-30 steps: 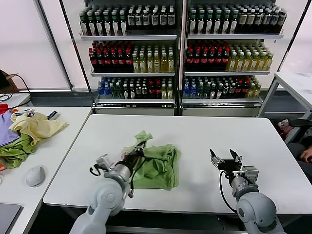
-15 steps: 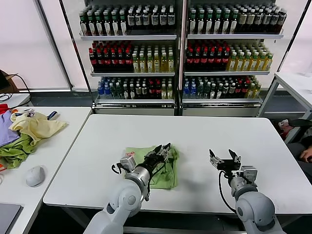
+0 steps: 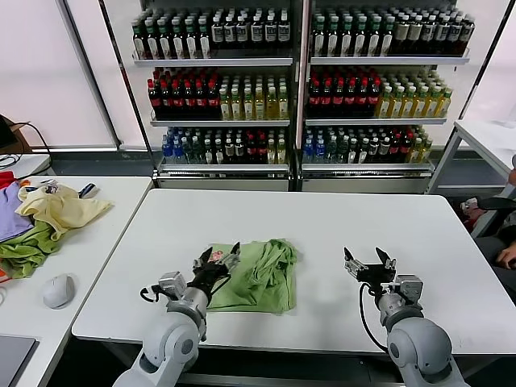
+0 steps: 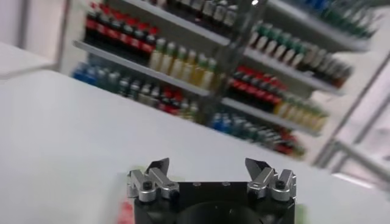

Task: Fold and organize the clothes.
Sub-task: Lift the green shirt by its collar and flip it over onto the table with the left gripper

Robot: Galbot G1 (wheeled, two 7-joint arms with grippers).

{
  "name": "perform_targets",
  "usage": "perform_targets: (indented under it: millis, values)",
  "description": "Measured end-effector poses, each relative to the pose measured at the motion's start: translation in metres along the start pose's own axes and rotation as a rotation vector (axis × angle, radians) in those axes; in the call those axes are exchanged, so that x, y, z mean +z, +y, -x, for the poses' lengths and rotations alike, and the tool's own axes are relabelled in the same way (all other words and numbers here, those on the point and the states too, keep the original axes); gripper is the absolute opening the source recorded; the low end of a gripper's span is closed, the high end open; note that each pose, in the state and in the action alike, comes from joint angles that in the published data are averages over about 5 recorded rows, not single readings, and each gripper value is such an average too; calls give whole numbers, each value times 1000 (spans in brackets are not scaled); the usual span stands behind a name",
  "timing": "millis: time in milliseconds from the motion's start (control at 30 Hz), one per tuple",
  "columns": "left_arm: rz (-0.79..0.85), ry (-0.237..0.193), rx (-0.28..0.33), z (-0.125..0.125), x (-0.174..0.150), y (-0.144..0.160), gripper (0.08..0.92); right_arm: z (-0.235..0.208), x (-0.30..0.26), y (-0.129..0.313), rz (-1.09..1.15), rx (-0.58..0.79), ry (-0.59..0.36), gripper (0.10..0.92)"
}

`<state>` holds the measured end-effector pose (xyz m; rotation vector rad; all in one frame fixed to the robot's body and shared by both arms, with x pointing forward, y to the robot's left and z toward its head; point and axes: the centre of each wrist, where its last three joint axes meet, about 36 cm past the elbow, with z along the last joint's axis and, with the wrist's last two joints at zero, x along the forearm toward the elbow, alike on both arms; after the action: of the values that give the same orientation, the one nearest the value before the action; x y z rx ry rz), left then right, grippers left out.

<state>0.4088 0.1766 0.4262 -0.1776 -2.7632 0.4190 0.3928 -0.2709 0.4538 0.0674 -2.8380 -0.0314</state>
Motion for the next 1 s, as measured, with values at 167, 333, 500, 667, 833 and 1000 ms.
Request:
perform_targets:
  millis: [167,333,500,667,833,1000]
  values:
    - [114,6,-99,3,16,11,823,-2,0,1,-1,-1,-2,823]
    - [201,27,-160,9,30,13,816,-6,-2,0,-4,1,-6,823]
    - [253,44,-178,12,40,10,711,-8,-3,0,-3,1,-9,823]
    - [281,70,-182,15,48,8,564,-8,-4,1,-1,0,-11,823]
    - [284,95,-180,15,50,10,425,-9,-5,2,1,-1,-13,823]
    - [242,130,-163,13,47,13,278,-10,-6,3,2,-1,-16,823]
